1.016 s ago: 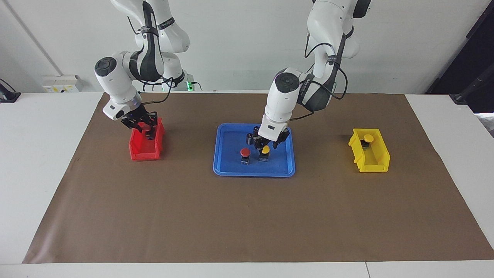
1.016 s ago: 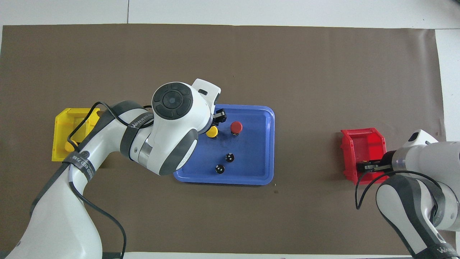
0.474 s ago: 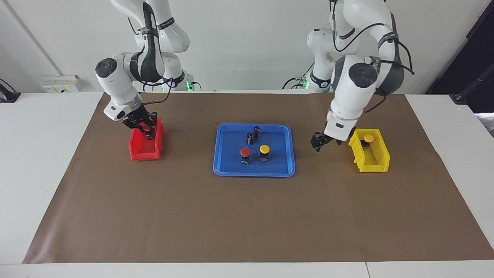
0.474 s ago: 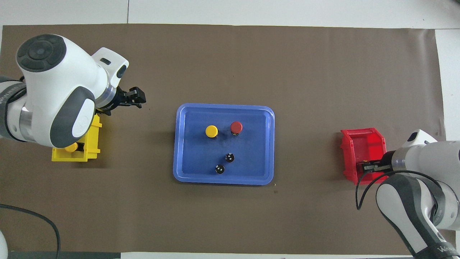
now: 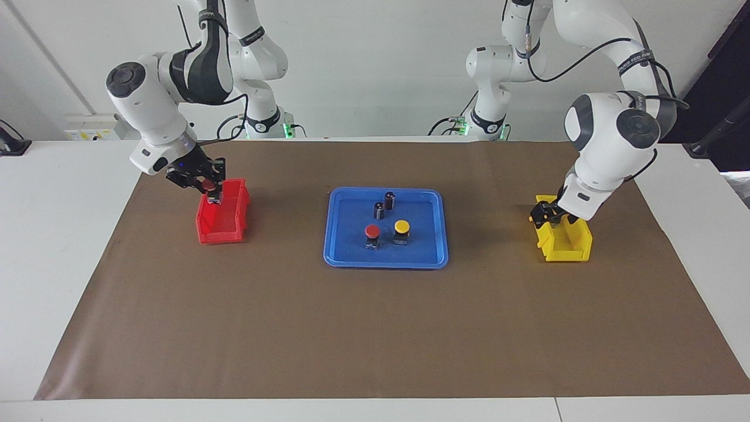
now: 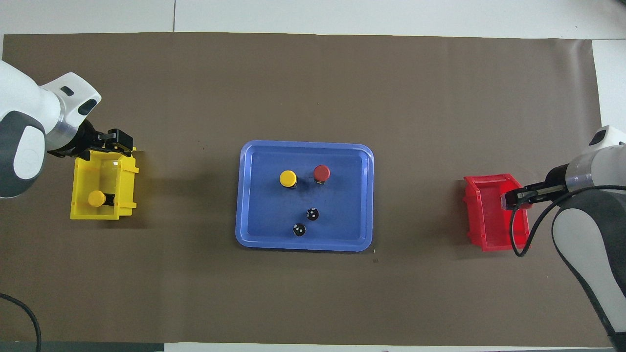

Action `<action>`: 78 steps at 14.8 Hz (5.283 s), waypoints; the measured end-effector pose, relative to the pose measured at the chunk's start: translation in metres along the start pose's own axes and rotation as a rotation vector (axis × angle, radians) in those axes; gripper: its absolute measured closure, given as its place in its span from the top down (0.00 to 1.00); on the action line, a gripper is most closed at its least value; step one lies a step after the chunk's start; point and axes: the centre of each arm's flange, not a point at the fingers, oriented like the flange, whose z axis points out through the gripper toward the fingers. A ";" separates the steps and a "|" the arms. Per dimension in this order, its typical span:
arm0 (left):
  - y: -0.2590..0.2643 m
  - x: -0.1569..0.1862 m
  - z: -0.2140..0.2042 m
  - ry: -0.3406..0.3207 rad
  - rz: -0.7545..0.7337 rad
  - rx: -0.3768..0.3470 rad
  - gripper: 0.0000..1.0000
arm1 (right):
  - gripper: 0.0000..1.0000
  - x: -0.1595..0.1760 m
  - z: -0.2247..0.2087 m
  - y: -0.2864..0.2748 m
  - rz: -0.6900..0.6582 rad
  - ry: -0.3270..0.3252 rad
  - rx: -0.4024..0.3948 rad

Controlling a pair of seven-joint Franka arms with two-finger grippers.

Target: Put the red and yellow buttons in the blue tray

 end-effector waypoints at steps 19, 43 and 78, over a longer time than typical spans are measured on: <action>-0.060 -0.055 0.067 0.045 0.025 -0.013 0.63 | 0.41 0.077 0.132 -0.269 0.158 0.164 0.072; -0.062 -0.053 0.039 0.087 0.001 -0.011 0.41 | 0.92 0.096 0.093 -0.241 0.207 0.129 0.044; 0.300 -0.068 0.030 0.052 -0.071 -0.004 0.99 | 1.00 0.014 -0.152 0.064 0.232 -0.069 -0.061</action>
